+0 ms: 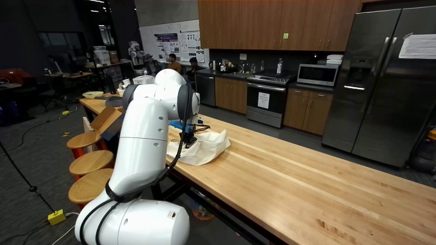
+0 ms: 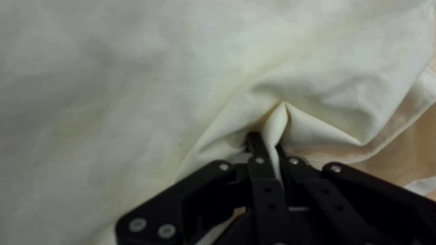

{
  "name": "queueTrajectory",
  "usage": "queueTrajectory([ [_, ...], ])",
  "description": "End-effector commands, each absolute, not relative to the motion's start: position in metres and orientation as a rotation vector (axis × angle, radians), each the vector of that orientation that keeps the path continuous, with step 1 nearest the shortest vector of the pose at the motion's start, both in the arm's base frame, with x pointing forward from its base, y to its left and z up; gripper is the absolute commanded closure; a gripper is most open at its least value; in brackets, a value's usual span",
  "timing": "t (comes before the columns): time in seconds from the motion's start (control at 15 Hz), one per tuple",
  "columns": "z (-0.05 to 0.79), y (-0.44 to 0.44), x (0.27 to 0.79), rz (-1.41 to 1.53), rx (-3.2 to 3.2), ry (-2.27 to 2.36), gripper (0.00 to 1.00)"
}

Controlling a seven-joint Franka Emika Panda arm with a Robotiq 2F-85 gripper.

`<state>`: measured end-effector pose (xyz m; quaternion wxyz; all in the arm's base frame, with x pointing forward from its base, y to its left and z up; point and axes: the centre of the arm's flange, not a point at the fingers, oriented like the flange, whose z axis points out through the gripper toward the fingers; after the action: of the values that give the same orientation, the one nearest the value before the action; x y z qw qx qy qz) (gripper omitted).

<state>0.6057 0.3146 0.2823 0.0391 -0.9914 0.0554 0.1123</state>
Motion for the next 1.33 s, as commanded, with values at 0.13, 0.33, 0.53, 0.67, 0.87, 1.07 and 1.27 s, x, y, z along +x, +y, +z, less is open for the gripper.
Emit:
queueTrajectory([
  [0.13, 0.272, 0.250, 0.629, 0.306, -3.000, 0.270, 0.99],
  [0.33, 0.292, 0.191, 0.644, 0.283, -2.993, 0.318, 0.99],
  [0.53, 0.311, 0.116, 0.663, 0.244, -2.990, 0.370, 0.99],
  [0.67, 0.325, 0.059, 0.676, 0.219, -2.975, 0.419, 0.99],
  [0.87, 0.345, -0.029, 0.688, 0.196, -2.954, 0.503, 0.99],
  [1.07, 0.363, -0.107, 0.697, 0.196, -2.909, 0.612, 0.99],
  [1.27, 0.370, -0.167, 0.699, 0.219, -2.829, 0.732, 0.99],
])
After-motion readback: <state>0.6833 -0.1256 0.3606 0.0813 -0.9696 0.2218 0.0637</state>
